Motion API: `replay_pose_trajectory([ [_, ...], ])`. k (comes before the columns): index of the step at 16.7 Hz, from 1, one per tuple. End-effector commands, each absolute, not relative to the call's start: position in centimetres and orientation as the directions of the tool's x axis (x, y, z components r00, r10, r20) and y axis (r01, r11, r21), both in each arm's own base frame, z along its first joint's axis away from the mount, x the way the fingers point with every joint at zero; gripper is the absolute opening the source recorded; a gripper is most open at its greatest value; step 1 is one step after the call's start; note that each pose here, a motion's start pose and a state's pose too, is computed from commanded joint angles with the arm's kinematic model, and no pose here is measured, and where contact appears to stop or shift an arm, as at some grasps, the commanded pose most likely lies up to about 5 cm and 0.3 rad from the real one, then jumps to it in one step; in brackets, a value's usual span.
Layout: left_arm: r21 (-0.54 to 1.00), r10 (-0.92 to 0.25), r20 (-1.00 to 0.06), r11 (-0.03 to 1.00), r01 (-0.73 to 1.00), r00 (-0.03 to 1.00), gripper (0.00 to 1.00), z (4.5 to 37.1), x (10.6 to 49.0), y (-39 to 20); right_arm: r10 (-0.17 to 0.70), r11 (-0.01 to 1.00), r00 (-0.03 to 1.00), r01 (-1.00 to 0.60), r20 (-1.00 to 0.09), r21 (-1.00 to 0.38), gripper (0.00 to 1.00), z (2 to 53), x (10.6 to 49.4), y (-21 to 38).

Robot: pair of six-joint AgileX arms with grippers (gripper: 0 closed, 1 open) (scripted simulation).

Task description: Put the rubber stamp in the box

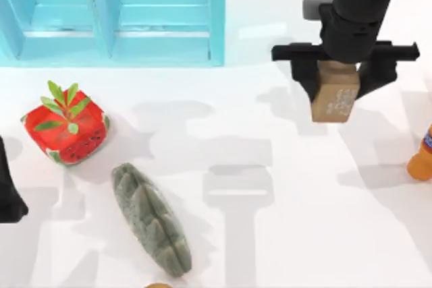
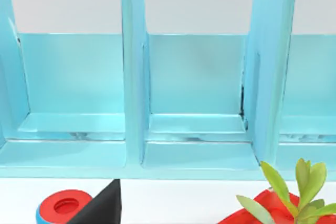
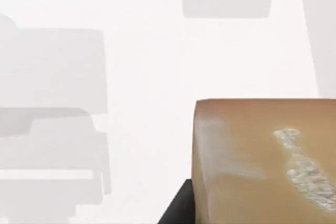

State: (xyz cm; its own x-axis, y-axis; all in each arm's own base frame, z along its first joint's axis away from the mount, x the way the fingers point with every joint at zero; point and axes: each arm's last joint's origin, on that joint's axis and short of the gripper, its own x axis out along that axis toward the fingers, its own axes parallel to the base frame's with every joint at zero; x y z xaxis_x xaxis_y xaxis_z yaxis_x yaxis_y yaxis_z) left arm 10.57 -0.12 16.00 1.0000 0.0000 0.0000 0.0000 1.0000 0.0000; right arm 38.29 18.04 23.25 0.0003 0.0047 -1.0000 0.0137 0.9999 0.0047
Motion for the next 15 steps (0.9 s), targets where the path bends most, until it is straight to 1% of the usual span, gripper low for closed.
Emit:
replay_pose_trajectory([
  [3,0.000,0.000,0.000,1.000,0.000,1.000,1.00,16.0,10.6,-0.1,0.002,1.000,0.003,0.020,-1.000,0.003,0.00,23.2,38.5,17.6],
  [6,0.000,0.000,0.000,1.000,0.000,1.000,1.00,16.0,10.6,-0.1,-0.008,0.998,0.042,0.058,-0.999,-0.005,0.00,24.0,39.6,13.9],
  [8,0.000,0.000,0.000,1.000,0.000,1.000,1.00,16.0,10.6,-0.1,-0.023,0.995,0.076,0.098,-0.997,-0.016,0.00,25.0,40.4,9.6],
  [10,0.000,0.000,0.000,1.000,0.000,1.000,1.00,16.0,10.6,-0.1,-0.048,0.989,0.100,0.147,-0.994,-0.033,0.00,26.0,40.6,3.9],
  [12,0.000,0.000,0.000,1.000,0.000,1.000,1.00,16.0,10.6,-0.1,-0.071,0.983,0.107,0.177,-0.992,-0.051,0.00,26.8,39.8,-1.6],
  [15,0.000,0.000,0.000,1.000,0.000,1.000,1.00,16.0,10.6,-0.1,-0.080,0.987,0.082,0.147,-0.993,-0.067,0.00,27.5,37.5,-7.9],
])
